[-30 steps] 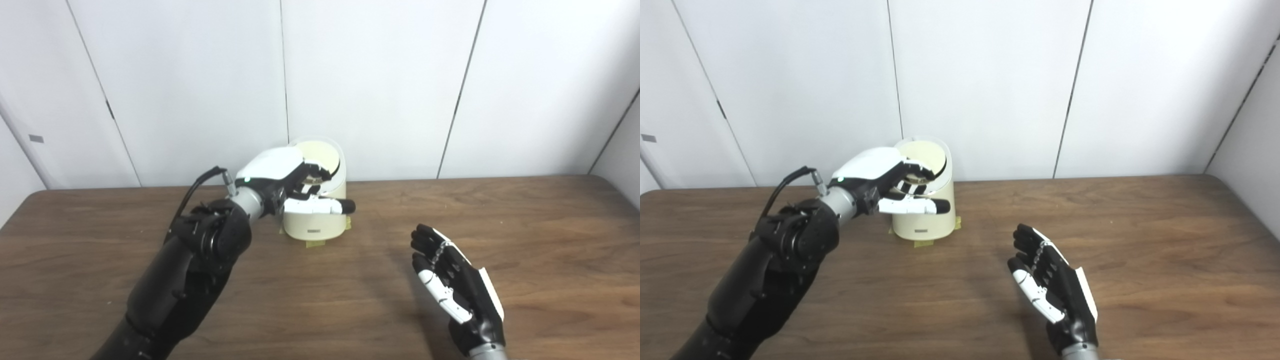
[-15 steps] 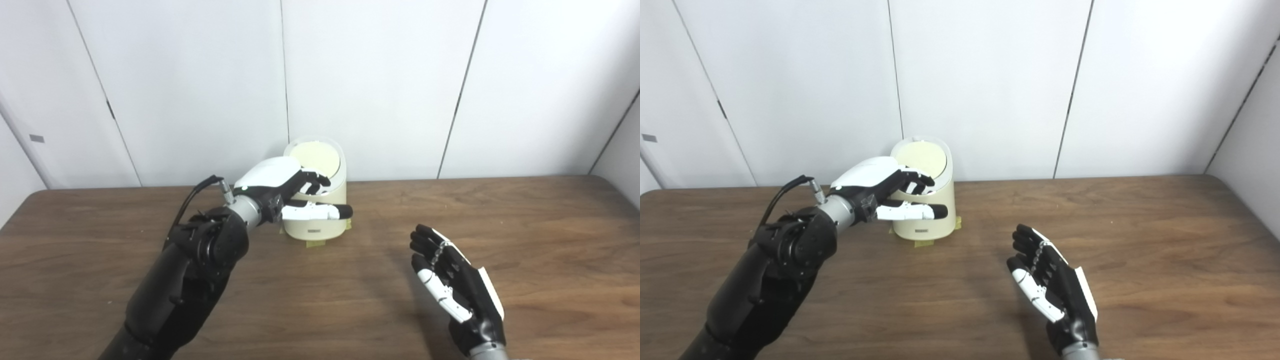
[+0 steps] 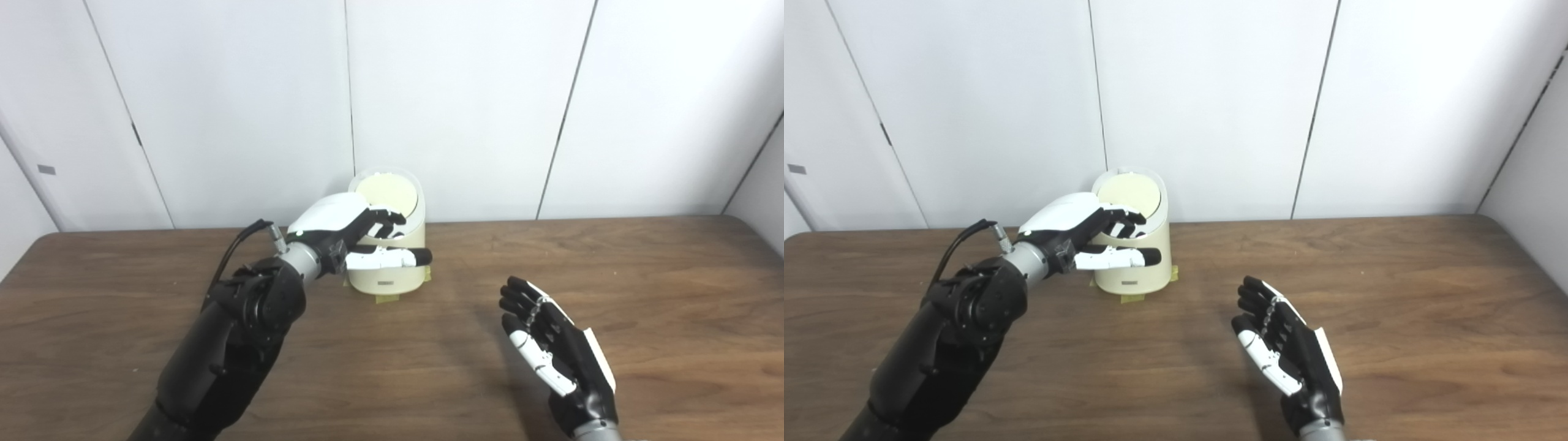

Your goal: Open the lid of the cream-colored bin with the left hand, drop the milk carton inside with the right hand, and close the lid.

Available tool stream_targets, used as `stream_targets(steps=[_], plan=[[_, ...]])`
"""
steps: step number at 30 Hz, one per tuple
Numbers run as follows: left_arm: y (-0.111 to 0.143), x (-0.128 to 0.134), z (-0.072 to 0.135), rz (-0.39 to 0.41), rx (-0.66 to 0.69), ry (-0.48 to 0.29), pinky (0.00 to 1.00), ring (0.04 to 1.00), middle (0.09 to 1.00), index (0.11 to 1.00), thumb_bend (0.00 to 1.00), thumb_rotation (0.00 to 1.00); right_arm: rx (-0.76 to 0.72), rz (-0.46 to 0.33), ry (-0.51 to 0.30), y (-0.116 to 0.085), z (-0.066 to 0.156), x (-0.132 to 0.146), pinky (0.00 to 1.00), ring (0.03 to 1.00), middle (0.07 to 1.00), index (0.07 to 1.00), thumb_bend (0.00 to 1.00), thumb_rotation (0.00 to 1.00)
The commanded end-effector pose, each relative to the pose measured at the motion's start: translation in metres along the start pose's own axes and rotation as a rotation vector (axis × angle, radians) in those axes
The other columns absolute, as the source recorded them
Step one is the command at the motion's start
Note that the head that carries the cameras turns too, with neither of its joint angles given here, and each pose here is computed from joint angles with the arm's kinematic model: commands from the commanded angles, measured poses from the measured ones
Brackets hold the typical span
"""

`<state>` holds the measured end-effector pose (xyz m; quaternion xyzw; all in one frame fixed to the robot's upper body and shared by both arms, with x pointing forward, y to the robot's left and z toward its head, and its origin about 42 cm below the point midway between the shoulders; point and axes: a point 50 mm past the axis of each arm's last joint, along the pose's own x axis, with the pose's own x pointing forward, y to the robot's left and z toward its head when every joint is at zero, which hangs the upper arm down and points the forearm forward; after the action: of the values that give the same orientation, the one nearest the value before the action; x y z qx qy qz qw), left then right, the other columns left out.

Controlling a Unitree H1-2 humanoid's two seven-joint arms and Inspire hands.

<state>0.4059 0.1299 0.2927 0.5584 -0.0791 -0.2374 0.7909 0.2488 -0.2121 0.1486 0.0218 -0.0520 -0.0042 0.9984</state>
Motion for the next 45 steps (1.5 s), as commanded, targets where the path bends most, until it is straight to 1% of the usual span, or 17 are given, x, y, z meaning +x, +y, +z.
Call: stream_targets(steps=[1, 5, 7, 10, 13, 17, 22, 26, 30, 31, 36, 39, 41, 45], plan=[[0.009, 0.005, 0.004, 0.003, 0.011, -0.017, 1.0, 0.892, 0.861, 0.851, 0.95, 1.0, 0.018, 0.004, -0.042, 0.003, 0.01, -0.004, 0.82, 0.827, 0.818, 0.81, 0.21, 0.38], [0.008, 0.005, 0.002, -0.001, -0.002, -0.027, 1.0, 0.864, 0.853, 0.841, 0.96, 1.0, 0.019, 0.005, -0.046, 0.003, 0.008, -0.004, 0.82, 0.827, 0.815, 0.808, 0.22, 0.38], [0.007, 0.005, 0.001, -0.006, -0.009, -0.028, 1.0, 0.852, 0.845, 0.84, 0.98, 1.0, 0.019, 0.004, -0.045, 0.003, 0.008, -0.004, 0.81, 0.826, 0.814, 0.807, 0.22, 0.38], [0.007, 0.005, 0.001, -0.021, -0.015, -0.025, 1.0, 0.854, 0.842, 0.836, 0.99, 1.0, 0.013, 0.004, -0.042, 0.003, 0.009, -0.004, 0.81, 0.826, 0.815, 0.807, 0.22, 0.38], [0.008, 0.004, 0.0, -0.03, -0.025, -0.029, 1.0, 0.852, 0.836, 0.826, 1.0, 1.0, 0.008, 0.006, -0.039, 0.004, 0.009, -0.004, 0.81, 0.825, 0.815, 0.81, 0.22, 0.41], [0.009, 0.005, 0.0, -0.041, -0.037, -0.035, 1.0, 0.83, 0.824, 0.821, 1.0, 1.0, 0.021, 0.008, -0.042, 0.005, 0.009, -0.004, 0.81, 0.826, 0.82, 0.818, 0.21, 0.39], [0.009, 0.005, 0.0, -0.051, -0.04, -0.033, 1.0, 0.817, 0.814, 0.816, 1.0, 1.0, 0.017, 0.009, -0.032, 0.006, 0.011, -0.004, 0.84, 0.839, 0.828, 0.826, 0.21, 0.4], [0.008, 0.006, 0.0, -0.063, -0.047, -0.035, 1.0, 0.804, 0.806, 0.818, 1.0, 1.0, 0.014, 0.008, -0.038, 0.006, 0.011, -0.004, 0.81, 0.827, 0.822, 0.821, 0.2, 0.39], [0.006, 0.007, -0.001, -0.072, -0.052, -0.029, 1.0, 0.818, 0.816, 0.822, 1.0, 1.0, 0.022, 0.003, -0.035, 0.006, 0.011, -0.003, 0.8, 0.823, 0.82, 0.819, 0.21, 0.38], [0.005, 0.007, -0.001, -0.071, -0.051, -0.03, 1.0, 0.82, 0.819, 0.823, 1.0, 1.0, 0.018, 0.002, -0.035, 0.007, 0.011, -0.004, 0.79, 0.821, 0.817, 0.816, 0.21, 0.37], [0.001, 0.009, -0.003, -0.057, -0.045, -0.049, 0.98, 0.827, 0.827, 0.829, 0.97, 1.0, 0.026, 0.003, -0.042, 0.007, 0.01, -0.003, 0.79, 0.821, 0.817, 0.813, 0.21, 0.35], [-0.002, 0.01, -0.004, -0.042, -0.048, -0.055, 0.97, 0.844, 0.85, 0.852, 0.96, 1.0, 0.024, 0.002, -0.041, 0.007, 0.01, -0.003, 0.79, 0.816, 0.812, 0.807, 0.21, 0.35], [-0.003, 0.011, -0.006, -0.036, -0.049, -0.055, 0.97, 0.868, 0.885, 0.887, 0.96, 1.0, 0.021, 0.001, -0.041, 0.007, 0.011, -0.003, 0.79, 0.815, 0.813, 0.808, 0.2, 0.34], [-0.006, 0.013, -0.007, -0.042, -0.051, -0.05, 0.99, 0.872, 0.884, 0.896, 0.96, 1.0, 0.02, -0.001, -0.041, 0.008, 0.01, -0.003, 0.78, 0.812, 0.811, 0.806, 0.21, 0.36]])
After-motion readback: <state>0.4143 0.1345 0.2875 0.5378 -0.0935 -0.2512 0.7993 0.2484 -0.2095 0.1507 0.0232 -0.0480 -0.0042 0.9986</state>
